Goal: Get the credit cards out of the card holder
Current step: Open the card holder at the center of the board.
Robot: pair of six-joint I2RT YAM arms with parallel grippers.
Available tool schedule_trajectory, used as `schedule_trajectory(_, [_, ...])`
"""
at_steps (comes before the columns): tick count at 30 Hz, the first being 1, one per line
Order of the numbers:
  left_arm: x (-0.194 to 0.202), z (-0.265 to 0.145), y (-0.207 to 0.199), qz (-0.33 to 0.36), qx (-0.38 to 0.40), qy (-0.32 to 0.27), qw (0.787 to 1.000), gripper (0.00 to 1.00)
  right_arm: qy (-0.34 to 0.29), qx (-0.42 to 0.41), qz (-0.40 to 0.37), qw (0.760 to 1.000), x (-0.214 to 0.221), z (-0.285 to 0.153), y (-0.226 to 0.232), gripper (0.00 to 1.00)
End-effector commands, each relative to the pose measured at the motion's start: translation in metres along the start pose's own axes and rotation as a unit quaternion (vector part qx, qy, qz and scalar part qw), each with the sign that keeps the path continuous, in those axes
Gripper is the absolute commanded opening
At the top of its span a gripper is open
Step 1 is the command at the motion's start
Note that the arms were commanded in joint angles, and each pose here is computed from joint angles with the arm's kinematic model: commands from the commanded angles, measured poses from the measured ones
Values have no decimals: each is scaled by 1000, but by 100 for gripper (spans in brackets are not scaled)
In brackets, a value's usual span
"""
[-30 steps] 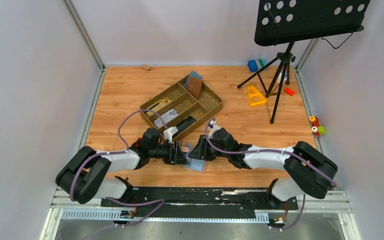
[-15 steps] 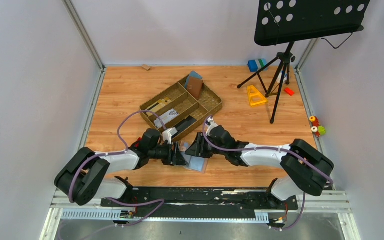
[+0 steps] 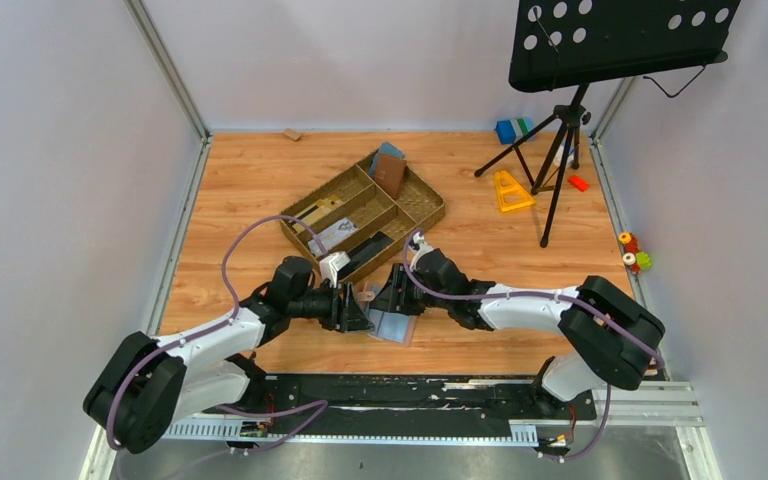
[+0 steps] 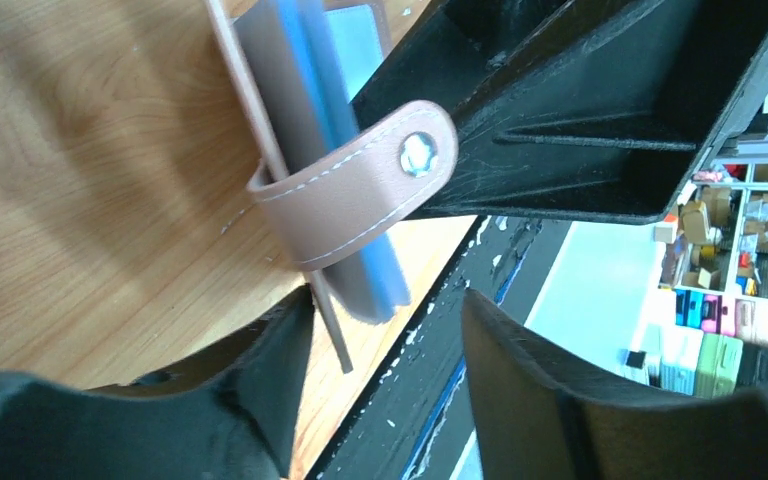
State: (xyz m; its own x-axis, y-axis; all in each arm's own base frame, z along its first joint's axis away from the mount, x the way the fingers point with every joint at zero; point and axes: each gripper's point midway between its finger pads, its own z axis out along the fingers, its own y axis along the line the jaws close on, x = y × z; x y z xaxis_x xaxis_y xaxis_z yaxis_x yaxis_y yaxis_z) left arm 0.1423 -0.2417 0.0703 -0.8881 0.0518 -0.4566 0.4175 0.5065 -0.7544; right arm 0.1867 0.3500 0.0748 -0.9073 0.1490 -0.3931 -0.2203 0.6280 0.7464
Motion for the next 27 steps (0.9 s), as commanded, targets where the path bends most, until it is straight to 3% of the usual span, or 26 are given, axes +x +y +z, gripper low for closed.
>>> schedule_trajectory(1, [-6,-1,-4,14,1,2,1000,58,-11,-10,-8,1000,-9,4,12,46])
schedule_trajectory(7, [-5,1,-2,11,-1,4,1000,47,-9,-11,-9,1000,-8,4,12,41])
schedule_trajectory(17, [-4,2,13,5,-39,8,999,43,-8,-3,-10,1000,-4,0,6,28])
schedule_trajectory(21, [-4,3,26,-6,-73,9,997,40,-9,4,-11,1000,-3,-4,2,28])
schedule_trajectory(27, [-6,3,17,-2,-51,8,999,40,-17,25,-12,999,1,-16,-10,29])
